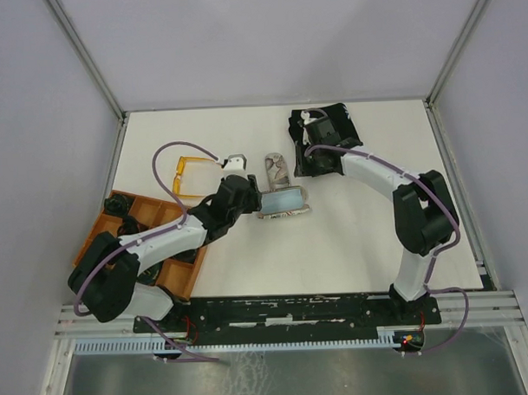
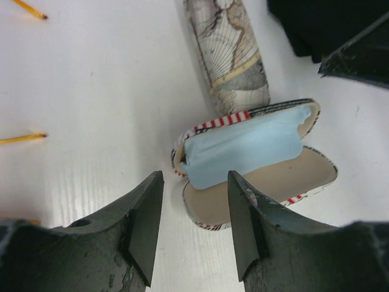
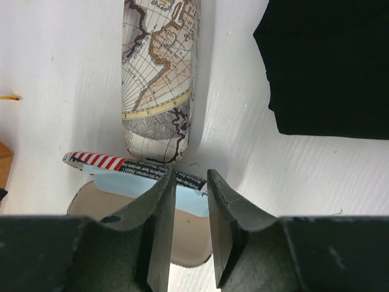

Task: Organize the sunglasses
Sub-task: Place the glasses cleaning cloth in the sunglasses case, then adjust the sunglasses case at the center of the board.

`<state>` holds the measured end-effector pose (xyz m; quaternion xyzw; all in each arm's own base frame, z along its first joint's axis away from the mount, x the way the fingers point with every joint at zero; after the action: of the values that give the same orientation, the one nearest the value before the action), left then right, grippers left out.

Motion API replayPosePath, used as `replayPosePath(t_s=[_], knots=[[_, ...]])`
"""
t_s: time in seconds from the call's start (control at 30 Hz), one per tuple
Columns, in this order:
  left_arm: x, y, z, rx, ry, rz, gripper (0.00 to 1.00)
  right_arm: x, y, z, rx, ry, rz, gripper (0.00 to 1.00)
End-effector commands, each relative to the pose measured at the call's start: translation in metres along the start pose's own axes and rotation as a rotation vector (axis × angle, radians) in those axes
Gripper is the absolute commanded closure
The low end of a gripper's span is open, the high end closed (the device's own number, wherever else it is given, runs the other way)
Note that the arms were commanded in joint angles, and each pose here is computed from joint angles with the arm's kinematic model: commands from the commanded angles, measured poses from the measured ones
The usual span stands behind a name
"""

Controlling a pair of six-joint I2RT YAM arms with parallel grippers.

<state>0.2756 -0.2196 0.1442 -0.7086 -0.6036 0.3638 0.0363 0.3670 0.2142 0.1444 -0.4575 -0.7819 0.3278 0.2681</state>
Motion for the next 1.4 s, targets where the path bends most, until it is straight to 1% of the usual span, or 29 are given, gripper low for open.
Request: replayPosePath(t_s=[0.0,0.2,0.53,0.87,1.37], knots=[[0.014,-0.013,0.001,-0.01,-0.018,-0.028,0.46,-0.005,0.004,-0.014,0.009,-0.026,0.027,0.65],[0.029,-0.031,0.004,-0.015,-0.049,-0.059,0.46,-0.006,0.017,-0.012,0.09,-0.047,0.027,0.65],[0.047,-0.05,0.007,-0.024,-0.057,-0.095,0.46,-0.01,0.028,-0.004,0.161,-0.079,0.031,0.66],[0.052,-0.058,0.003,-0.041,-0.059,-0.117,0.46,-0.006,0.024,0.006,0.195,-0.077,-0.008,0.67],[0.052,-0.063,-0.001,-0.05,-0.058,-0.12,0.46,0.005,0.003,0.028,0.207,-0.049,-0.091,0.69]])
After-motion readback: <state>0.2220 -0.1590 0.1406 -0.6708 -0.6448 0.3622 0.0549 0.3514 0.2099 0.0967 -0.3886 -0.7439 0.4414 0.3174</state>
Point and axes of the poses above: each gripper's point midway between its finger pads, its own y axis out along the fingers, its own x axis along the line the jaws close on, z = x × y, the point moved 6 cm from there along -y, back along the fingers, and after that the axes turned 15 degrees about -y, right-handed, at the moved point
